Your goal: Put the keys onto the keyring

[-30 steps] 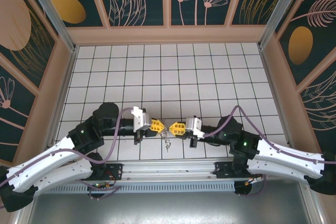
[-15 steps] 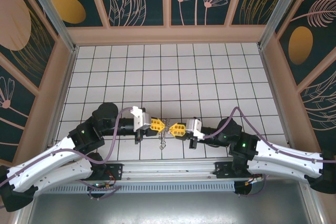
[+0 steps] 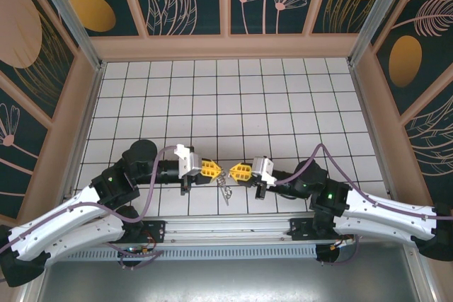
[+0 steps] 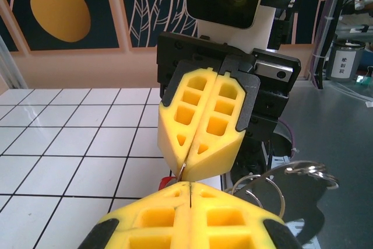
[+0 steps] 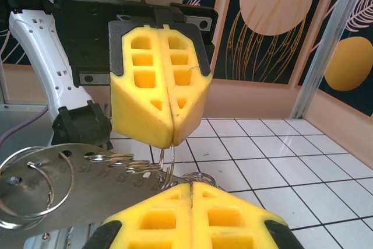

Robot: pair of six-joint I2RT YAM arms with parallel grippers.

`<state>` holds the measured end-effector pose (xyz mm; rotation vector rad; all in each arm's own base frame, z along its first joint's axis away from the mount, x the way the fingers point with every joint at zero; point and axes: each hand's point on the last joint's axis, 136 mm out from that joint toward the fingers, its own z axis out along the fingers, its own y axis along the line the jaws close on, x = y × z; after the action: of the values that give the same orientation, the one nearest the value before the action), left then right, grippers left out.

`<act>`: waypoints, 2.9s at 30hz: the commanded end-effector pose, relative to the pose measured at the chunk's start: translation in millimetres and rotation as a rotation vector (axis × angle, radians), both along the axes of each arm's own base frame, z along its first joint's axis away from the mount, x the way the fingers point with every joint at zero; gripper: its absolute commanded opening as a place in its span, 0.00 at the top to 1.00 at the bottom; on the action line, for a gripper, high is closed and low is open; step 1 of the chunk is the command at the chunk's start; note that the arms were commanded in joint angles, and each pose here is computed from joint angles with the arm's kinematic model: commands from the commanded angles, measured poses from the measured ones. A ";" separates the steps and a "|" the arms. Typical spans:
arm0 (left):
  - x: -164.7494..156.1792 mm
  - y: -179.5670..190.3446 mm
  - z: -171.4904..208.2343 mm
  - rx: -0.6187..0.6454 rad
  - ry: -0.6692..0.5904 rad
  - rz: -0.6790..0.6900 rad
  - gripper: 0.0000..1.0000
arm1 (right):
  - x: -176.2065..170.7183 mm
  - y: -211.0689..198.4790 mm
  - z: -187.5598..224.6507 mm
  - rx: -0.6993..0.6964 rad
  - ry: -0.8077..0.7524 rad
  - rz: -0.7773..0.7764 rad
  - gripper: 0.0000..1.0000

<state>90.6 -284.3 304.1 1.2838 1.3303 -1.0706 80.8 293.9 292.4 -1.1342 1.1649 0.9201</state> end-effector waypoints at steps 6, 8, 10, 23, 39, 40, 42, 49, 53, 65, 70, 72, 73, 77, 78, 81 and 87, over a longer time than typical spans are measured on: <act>1.3 0.5 10.2 -0.042 -0.025 0.014 1.00 | -10.3 6.5 10.3 0.022 0.006 0.062 1.00; 2.1 0.7 9.5 -0.039 -0.025 0.017 1.00 | -12.3 6.8 12.2 0.026 0.003 0.073 1.00; 2.1 0.7 8.7 -0.036 -0.025 0.018 1.00 | -13.1 6.1 14.4 0.031 -0.001 0.075 1.00; 3.1 1.9 7.6 -0.033 -0.029 0.028 1.00 | -11.5 0.8 17.9 0.047 -0.001 0.053 1.00; 2.4 1.7 6.4 -0.028 -0.028 0.023 1.00 | -1.9 1.9 24.8 0.059 -0.015 0.001 1.00; 3.0 1.6 5.7 -0.026 -0.027 0.025 1.00 | -0.9 1.6 25.3 0.060 -0.017 -0.005 1.00; 2.9 1.7 5.3 -0.026 -0.028 0.025 1.00 | 0.6 1.1 27.7 0.066 -0.020 -0.014 1.00; 3.7 2.5 5.6 -0.027 -0.033 0.032 1.00 | -4.5 3.5 33.4 0.073 -0.029 0.018 1.00; 4.5 4.1 6.8 -0.028 -0.038 0.041 1.00 | -5.6 5.7 31.4 0.062 -0.021 0.028 1.00; 5.2 5.1 5.9 -0.024 -0.042 0.049 1.00 | -5.7 5.6 30.9 0.039 -0.016 0.027 1.00; 5.8 5.0 5.8 -0.025 -0.042 0.051 1.00 | -7.7 2.6 30.3 0.025 -0.020 0.031 1.00; 5.7 4.4 5.3 -0.024 -0.042 0.049 1.00 | -7.8 2.6 26.7 0.004 -0.017 0.032 1.00; 5.7 4.1 5.5 -0.024 -0.042 0.047 1.00 | -7.8 2.8 25.3 -0.004 -0.015 0.032 1.00; 5.5 2.5 4.5 -0.024 -0.040 0.042 1.00 | -9.0 3.0 26.1 -0.004 -0.013 0.039 1.00; 5.6 2.0 4.0 -0.022 -0.037 0.040 1.00 | -8.7 2.9 27.3 0.001 -0.017 0.037 1.00; 6.8 0.6 2.0 -0.016 -0.033 0.041 1.00 | -7.1 3.2 28.0 0.009 -0.026 0.028 1.00; 6.8 -0.4 1.4 -0.013 -0.033 0.037 1.00 | -6.3 5.9 26.9 0.007 -0.028 0.029 1.00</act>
<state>98.7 -283.4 300.5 1.2546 1.3552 -1.0291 79.2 299.0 297.7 -1.1743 1.1921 0.9124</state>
